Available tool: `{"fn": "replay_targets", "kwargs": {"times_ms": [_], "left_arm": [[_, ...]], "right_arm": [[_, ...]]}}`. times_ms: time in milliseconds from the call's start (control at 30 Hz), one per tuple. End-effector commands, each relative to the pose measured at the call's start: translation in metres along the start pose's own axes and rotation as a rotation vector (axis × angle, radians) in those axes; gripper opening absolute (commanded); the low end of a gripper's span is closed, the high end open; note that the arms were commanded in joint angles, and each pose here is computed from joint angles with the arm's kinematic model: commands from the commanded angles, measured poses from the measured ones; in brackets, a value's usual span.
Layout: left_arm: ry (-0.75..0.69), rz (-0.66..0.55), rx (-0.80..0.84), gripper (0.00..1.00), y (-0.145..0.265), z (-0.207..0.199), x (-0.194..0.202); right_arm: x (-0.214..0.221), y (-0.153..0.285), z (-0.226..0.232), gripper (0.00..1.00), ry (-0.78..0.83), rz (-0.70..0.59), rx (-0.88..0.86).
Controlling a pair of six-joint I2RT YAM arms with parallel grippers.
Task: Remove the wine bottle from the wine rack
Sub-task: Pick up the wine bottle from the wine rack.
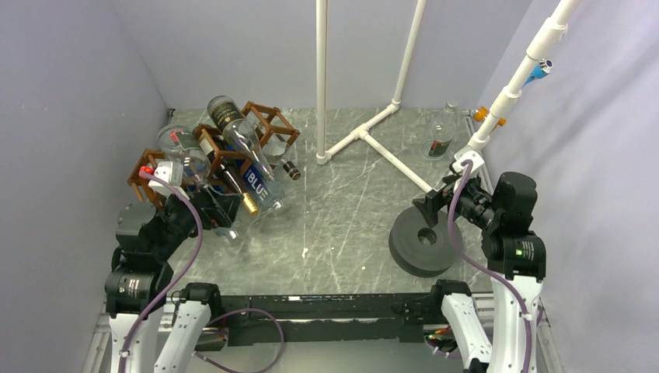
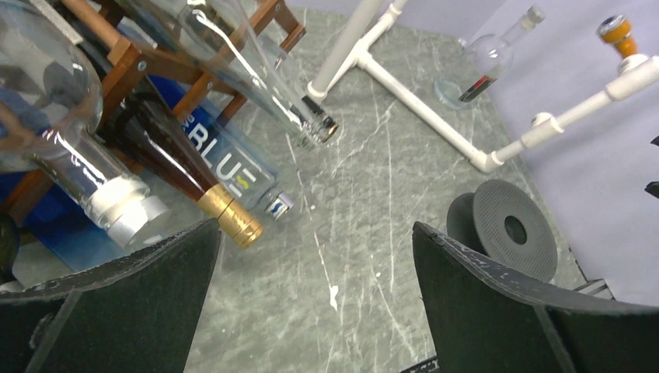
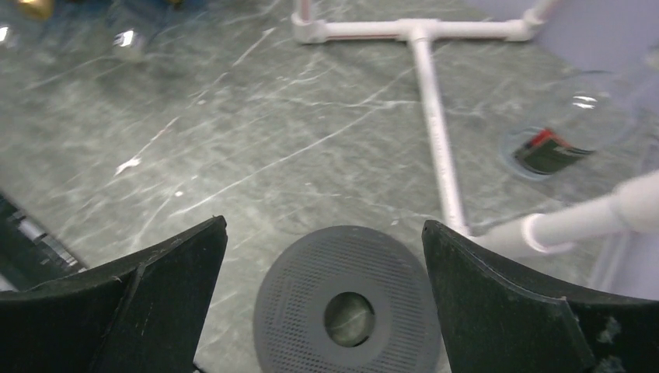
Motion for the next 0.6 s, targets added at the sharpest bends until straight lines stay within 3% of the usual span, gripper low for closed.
{"fn": "replay_targets", "kwargs": {"times_ms": [0, 133, 300, 567], "left_arm": [[-0.051, 0.047, -0.005, 0.99, 0.006, 0.001, 0.002], [-0.07, 0.076, -0.032, 0.99, 0.012, 0.003, 0.009], [-0.052, 0.056, -0.004, 0.99, 0.006, 0.004, 0.023], [-0.022, -0.087, 0.027, 0.99, 0.013, -0.004, 0.02]], "right_arm": [[0.009, -0.012, 0.015, 1.0, -0.011, 0.053, -0.25], [0.01, -0.02, 0.016, 1.0, -0.041, 0.067, -0.336], [0.023, -0.026, 0.008, 0.99, -0.058, 0.065, -0.312], [0.021, -0.04, -0.01, 0.99, -0.13, -0.014, -0.323]]}}
Point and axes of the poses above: each gripper's point midway between its finger pads, its own y axis back along the fingers, its own z axis along the line the jaws close on, x = y × z, the point moved 8 cm from there along y, back along the fingers, and after that the axes turned 15 degrees about -y, right-handed, at the moved point
